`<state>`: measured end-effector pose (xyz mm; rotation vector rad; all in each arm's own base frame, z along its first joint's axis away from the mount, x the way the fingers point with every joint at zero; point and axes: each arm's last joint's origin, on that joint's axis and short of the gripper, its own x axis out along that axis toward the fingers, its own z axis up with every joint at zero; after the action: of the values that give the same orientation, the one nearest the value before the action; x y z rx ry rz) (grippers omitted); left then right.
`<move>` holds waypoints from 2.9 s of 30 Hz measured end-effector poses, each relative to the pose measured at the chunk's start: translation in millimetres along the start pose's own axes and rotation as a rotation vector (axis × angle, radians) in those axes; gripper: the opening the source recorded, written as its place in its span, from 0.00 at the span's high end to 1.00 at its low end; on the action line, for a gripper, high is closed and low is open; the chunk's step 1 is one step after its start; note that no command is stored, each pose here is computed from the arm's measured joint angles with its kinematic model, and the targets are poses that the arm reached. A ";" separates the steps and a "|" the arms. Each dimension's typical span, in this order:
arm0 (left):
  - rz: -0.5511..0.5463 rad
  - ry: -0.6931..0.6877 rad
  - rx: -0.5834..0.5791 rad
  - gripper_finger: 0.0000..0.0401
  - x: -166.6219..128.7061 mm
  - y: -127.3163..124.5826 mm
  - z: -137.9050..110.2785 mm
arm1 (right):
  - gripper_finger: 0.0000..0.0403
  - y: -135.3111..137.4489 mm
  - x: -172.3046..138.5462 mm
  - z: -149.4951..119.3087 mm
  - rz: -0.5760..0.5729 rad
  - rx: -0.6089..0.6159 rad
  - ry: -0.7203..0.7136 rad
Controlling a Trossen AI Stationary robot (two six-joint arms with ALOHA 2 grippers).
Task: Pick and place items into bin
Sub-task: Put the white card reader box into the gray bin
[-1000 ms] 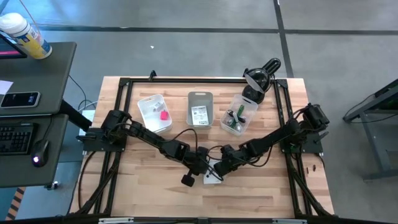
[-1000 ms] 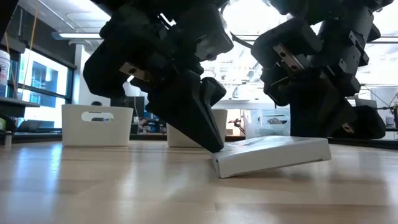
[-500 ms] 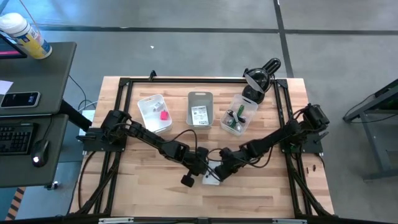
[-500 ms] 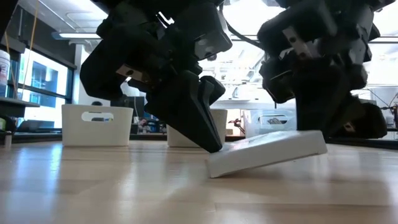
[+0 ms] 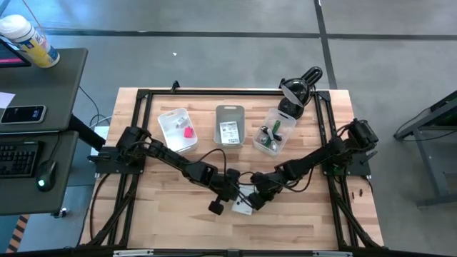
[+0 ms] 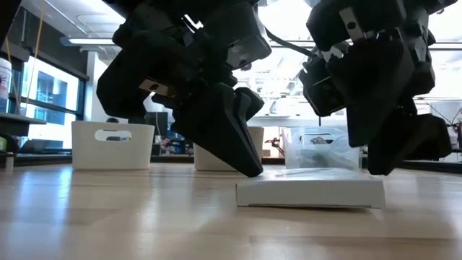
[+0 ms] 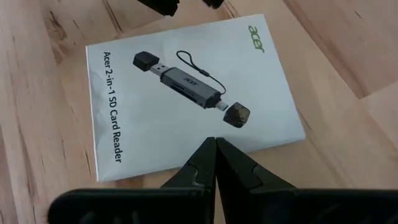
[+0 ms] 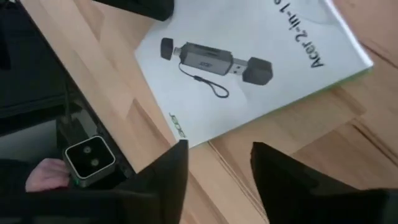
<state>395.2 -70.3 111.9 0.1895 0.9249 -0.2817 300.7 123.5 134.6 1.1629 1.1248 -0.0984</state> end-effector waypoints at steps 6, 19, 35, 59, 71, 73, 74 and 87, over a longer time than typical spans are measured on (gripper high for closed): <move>-0.004 -0.026 -0.033 1.00 2.0 -0.7 -7.5 | 0.49 -12.9 3.1 -4.0 0.091 0.095 -0.009; -0.015 -0.052 -0.064 1.00 3.0 -1.2 -10.9 | 0.44 -31.2 5.3 -15.8 0.205 0.246 -0.136; -0.021 -0.044 -0.066 1.00 3.0 -1.4 -11.5 | 0.44 -27.2 4.5 -14.2 0.250 0.265 -0.187; -0.028 -0.059 -0.084 1.00 3.6 -2.2 -14.6 | 0.44 -23.9 5.5 -11.5 0.202 0.304 -0.220; -0.023 -0.055 -0.080 1.00 3.6 -2.3 -14.9 | 0.44 -23.7 7.1 -16.6 0.175 0.304 -0.192; -0.023 -0.055 -0.079 1.00 3.6 -2.3 -14.9 | 0.44 -23.7 7.6 -18.6 0.172 0.305 -0.185; -0.023 -0.055 -0.079 1.00 3.6 -2.3 -14.9 | 0.44 -23.7 7.8 -19.6 0.170 0.304 -0.182; -0.024 -0.051 -0.072 1.00 3.7 -2.9 -15.3 | 0.44 -25.5 19.2 -18.2 0.184 0.311 -0.190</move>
<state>384.8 -69.4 99.8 0.1043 0.8860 -0.2738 283.4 134.6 104.2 1.4960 0.8486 -0.2427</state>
